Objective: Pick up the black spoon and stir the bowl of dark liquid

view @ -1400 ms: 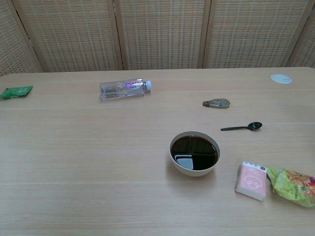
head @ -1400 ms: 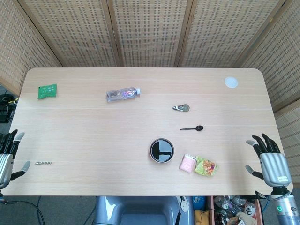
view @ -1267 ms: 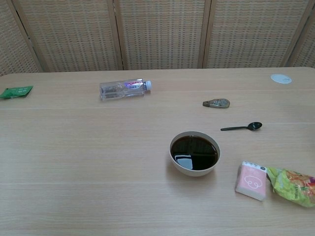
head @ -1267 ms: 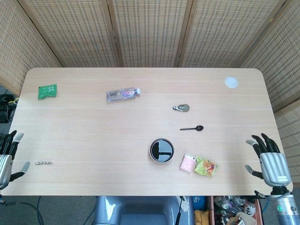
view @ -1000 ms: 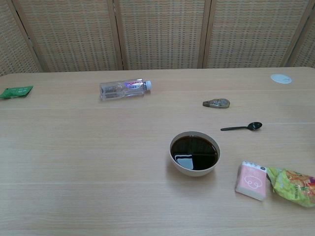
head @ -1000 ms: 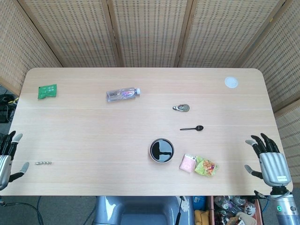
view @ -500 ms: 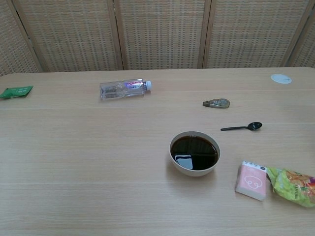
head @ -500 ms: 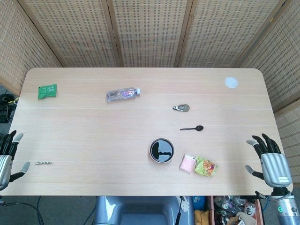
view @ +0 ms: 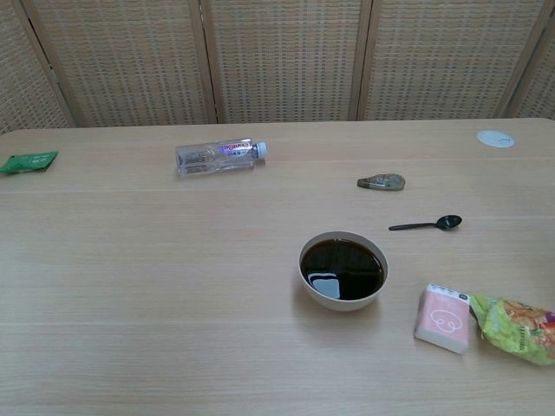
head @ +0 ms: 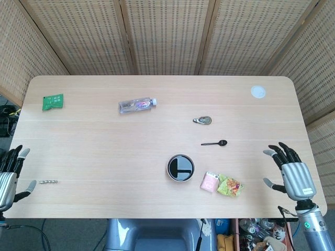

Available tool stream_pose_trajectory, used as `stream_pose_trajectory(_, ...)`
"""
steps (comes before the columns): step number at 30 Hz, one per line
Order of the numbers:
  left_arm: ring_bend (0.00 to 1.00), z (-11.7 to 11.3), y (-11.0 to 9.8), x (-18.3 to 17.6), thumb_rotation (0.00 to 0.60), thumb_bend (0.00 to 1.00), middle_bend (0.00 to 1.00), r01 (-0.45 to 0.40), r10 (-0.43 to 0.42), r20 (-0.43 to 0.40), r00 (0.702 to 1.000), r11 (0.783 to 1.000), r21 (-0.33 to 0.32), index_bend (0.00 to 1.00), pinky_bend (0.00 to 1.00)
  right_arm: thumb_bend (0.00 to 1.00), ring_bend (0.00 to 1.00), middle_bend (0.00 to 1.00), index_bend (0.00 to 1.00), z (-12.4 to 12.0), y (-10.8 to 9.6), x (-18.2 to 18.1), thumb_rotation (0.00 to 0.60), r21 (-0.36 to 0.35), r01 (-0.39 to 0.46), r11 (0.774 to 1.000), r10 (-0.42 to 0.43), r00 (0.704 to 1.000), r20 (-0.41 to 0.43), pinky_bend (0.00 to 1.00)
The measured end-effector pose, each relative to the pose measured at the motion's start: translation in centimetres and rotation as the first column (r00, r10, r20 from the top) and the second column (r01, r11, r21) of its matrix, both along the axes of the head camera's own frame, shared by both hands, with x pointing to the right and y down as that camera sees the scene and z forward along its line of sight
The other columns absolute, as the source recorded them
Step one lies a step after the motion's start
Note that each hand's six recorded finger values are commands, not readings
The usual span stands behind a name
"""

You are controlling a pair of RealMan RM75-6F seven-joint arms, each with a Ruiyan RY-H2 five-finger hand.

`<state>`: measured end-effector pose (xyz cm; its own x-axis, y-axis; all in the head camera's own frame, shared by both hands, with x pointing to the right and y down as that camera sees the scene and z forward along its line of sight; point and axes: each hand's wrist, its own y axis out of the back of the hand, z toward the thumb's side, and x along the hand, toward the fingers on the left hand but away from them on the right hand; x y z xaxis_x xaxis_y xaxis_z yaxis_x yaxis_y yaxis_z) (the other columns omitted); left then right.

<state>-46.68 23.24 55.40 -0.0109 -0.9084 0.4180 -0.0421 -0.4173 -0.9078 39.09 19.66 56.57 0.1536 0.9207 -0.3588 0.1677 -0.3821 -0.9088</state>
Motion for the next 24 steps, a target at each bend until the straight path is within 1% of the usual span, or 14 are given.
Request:
stream_pose_trajectory(6,0.00,0.3,0.0,0.1,0.600,0.32,0.00,-0.003,0.003,-0.003,1.000,1.000,-0.007,0.00,0.00,0.21,0.14,0.28,0.28,0.7,-1.8,-1.5,0.600,-0.011,0.035,0.999,-0.034,0.998,0.048,0.23)
stream_pose_trajectory(14,0.00,0.5,-0.2,0.1,0.600,0.32,0.00,-0.010,0.010,-0.003,1.000,1.000,-0.012,0.00,0.00,0.21,0.16,0.30,0.28,2.4,-5.0,-4.6,0.600,-0.056,0.104,0.993,-0.097,0.989,0.109,0.27)
stream_pose_trajectory(17,0.00,0.7,-0.2,0.1,0.600,0.32,0.00,-0.009,0.009,-0.003,1.000,1.000,-0.015,0.00,0.00,0.21,0.18,0.33,0.28,3.1,-6.3,-6.0,0.600,-0.075,0.138,0.988,-0.128,0.983,0.129,0.32)
stream_pose_trajectory(18,0.00,0.7,-0.2,0.1,0.600,0.32,0.00,-0.008,0.008,-0.003,1.000,1.000,-0.017,0.00,0.00,0.21,0.20,0.34,0.28,3.3,-6.6,-6.5,0.600,-0.081,0.148,0.986,-0.136,0.982,0.134,0.35)
stream_pose_trajectory(20,0.00,0.8,-0.2,0.1,0.600,0.32,0.00,-0.008,0.008,-0.002,1.000,1.000,-0.020,0.00,0.00,0.21,0.24,0.36,0.28,3.7,-7.4,-7.6,0.600,-0.093,0.170,0.981,-0.155,0.977,0.147,0.43)
stream_pose_trajectory(22,0.00,0.7,-0.4,0.1,0.600,0.32,0.00,-0.011,0.011,-0.001,1.000,1.000,-0.018,0.00,0.00,0.21,0.32,0.40,0.28,4.2,-8.1,-8.6,0.600,-0.109,0.191,0.976,-0.172,0.972,0.161,0.54)
stream_pose_trajectory(24,0.00,0.6,-0.6,0.1,0.600,0.32,0.00,-0.013,0.013,0.002,1.000,1.000,-0.011,0.00,0.00,0.21,0.38,0.43,0.28,4.8,-8.9,-9.6,0.600,-0.124,0.212,0.969,-0.191,0.968,0.165,0.62)
